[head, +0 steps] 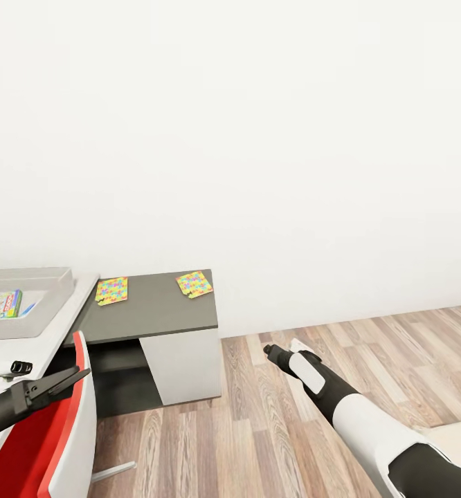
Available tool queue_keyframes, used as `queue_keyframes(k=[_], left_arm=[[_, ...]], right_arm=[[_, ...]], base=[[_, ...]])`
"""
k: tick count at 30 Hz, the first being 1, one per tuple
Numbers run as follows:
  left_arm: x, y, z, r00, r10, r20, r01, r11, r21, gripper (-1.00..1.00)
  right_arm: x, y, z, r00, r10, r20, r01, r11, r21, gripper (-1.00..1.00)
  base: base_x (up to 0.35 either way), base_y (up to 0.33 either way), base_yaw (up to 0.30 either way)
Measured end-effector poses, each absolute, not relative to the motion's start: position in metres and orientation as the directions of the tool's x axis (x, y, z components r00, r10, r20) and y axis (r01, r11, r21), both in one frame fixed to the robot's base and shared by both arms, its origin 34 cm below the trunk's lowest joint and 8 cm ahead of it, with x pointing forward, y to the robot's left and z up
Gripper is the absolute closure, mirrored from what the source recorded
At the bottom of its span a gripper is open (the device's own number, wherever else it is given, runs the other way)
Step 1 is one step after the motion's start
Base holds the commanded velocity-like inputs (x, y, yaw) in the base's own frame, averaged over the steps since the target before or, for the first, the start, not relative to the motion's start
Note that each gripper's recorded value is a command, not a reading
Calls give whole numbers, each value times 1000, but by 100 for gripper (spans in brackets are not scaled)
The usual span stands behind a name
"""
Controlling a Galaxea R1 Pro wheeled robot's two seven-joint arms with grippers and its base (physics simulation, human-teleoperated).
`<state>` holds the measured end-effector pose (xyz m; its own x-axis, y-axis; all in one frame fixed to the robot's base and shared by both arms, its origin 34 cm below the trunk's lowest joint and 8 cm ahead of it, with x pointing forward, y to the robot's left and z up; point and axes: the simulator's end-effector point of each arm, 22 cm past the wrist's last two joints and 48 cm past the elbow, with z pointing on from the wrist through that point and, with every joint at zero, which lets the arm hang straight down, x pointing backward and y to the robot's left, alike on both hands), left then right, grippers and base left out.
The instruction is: Put all the toys in the child's room - the three board games (two on the bed and one on the table), the two jigsaw puzzles on the table, and the tennis ball on the table - inside the toy box on the table in the child's room.
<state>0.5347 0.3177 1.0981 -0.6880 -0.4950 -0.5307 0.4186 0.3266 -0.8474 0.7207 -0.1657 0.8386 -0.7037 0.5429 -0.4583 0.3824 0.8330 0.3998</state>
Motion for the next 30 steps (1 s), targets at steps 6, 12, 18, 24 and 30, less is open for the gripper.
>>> queue_keyframes(k=[6, 12, 18, 24, 30], left_arm=[[535, 319, 1098, -687, -494, -533, 419, 330, -846, -100], [535, 320, 1099, -688, -491, -535, 418, 334, -845, -100], [535, 320, 1099, -687, -490, -536, 420, 334, -844, -100], [535, 320, 1099, -687, -490, -536, 420, 335, -844, -100], [535, 320, 1098, -687, -490, -536, 418, 336, -844, -100]], right_arm=[[720, -165, 838, -704, 545, -456, 384, 832, 402, -100], [720, -165, 838, -704, 546, -455, 384, 831, 402, -100], [720, -165, 838, -703, 547, -454, 385, 830, 403, -100], [721, -165, 839, -703, 546, -455, 384, 830, 403, -100], [720, -164, 839, -704, 546, -455, 383, 831, 403, -100]], base=[[0, 0, 0], [0, 0, 0], [0, 0, 0], [0, 0, 0], [0, 0, 0]])
